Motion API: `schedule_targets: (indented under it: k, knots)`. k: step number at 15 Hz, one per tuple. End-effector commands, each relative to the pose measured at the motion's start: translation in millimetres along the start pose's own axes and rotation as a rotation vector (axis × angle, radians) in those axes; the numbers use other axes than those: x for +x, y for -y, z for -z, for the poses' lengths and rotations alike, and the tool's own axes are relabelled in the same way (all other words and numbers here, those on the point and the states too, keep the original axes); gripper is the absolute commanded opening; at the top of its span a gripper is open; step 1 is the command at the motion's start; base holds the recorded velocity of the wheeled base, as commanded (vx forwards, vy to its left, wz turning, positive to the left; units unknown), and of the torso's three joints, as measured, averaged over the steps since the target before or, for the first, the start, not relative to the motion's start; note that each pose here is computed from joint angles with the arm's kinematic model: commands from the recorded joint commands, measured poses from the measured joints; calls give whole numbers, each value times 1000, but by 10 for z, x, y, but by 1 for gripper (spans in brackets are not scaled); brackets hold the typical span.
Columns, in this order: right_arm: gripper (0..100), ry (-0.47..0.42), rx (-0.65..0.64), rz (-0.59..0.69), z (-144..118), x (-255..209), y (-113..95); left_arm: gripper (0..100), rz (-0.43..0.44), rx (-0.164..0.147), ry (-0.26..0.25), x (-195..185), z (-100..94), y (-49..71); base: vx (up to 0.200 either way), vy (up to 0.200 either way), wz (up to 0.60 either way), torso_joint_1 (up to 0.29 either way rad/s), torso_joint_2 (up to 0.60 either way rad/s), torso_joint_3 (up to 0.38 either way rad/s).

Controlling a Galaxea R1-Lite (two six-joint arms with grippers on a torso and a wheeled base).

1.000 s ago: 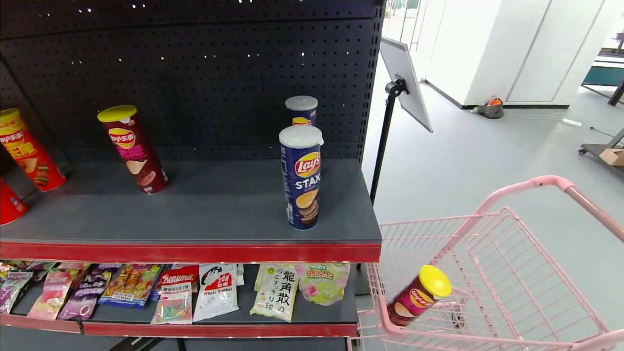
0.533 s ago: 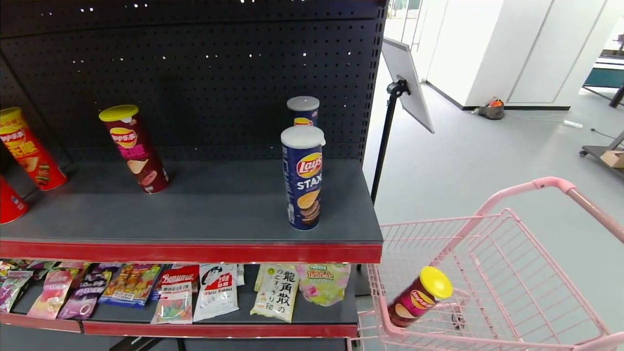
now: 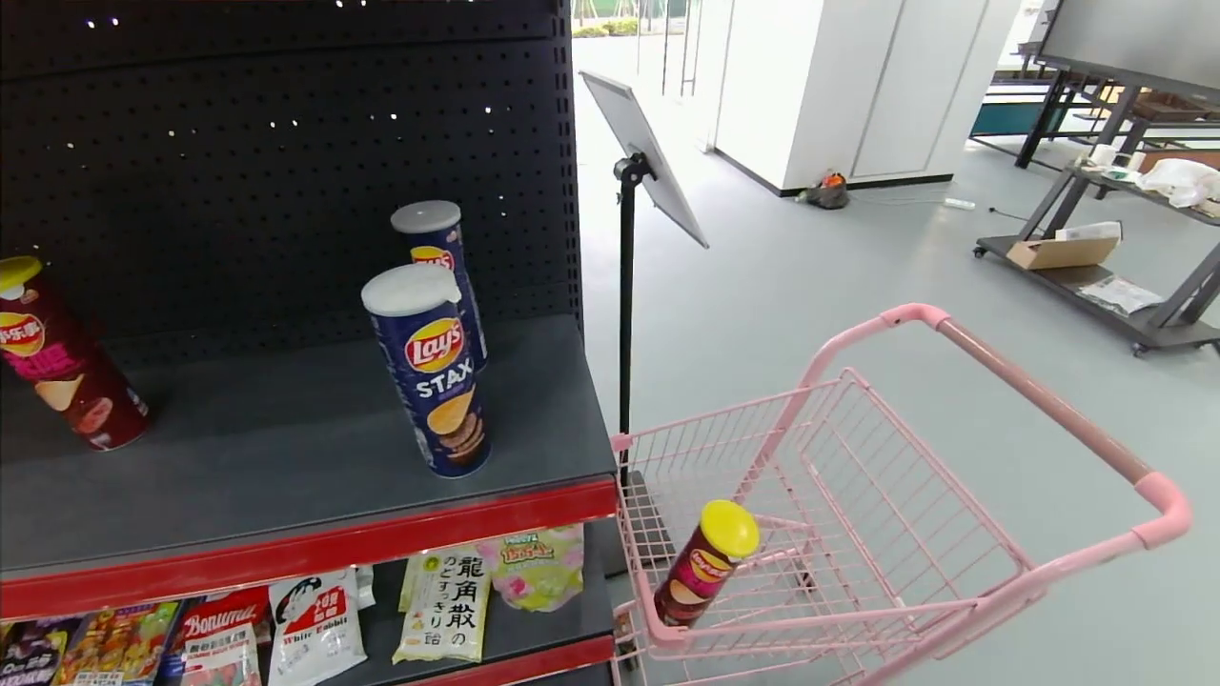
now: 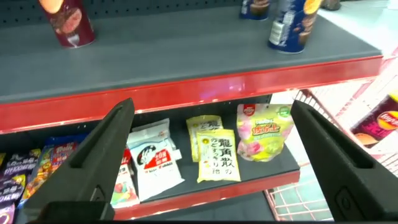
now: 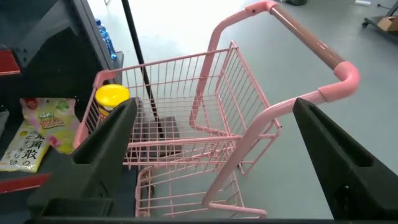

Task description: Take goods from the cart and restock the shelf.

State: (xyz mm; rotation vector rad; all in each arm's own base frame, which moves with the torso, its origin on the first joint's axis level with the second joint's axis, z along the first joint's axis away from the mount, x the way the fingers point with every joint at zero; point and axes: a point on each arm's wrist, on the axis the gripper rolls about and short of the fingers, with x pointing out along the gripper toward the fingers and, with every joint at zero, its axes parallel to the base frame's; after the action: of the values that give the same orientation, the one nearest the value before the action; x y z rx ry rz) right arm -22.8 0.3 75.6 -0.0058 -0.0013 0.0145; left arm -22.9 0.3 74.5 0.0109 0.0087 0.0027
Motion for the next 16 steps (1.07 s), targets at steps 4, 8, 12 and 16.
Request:
schedule_targets:
  k: [4,8,12,16]
  knots:
    - [100,-1,1,-1,-1,1,0,100,0,0,0,1,-1,0,0,0,0,0,0,0]
    - [100,0,3,-1,0,0,0,100,0,0,0,1,-1,0,0,0,0,-122,283,165]
    - [100,-1,3,-1,-1,1,0,100,0,0,0,1,-1,0,0,0,0,-137,351,203]
    - [100,-1,3,-1,-1,1,0,100,0,0,0,1,-1,0,0,0,0,-148,366,220]
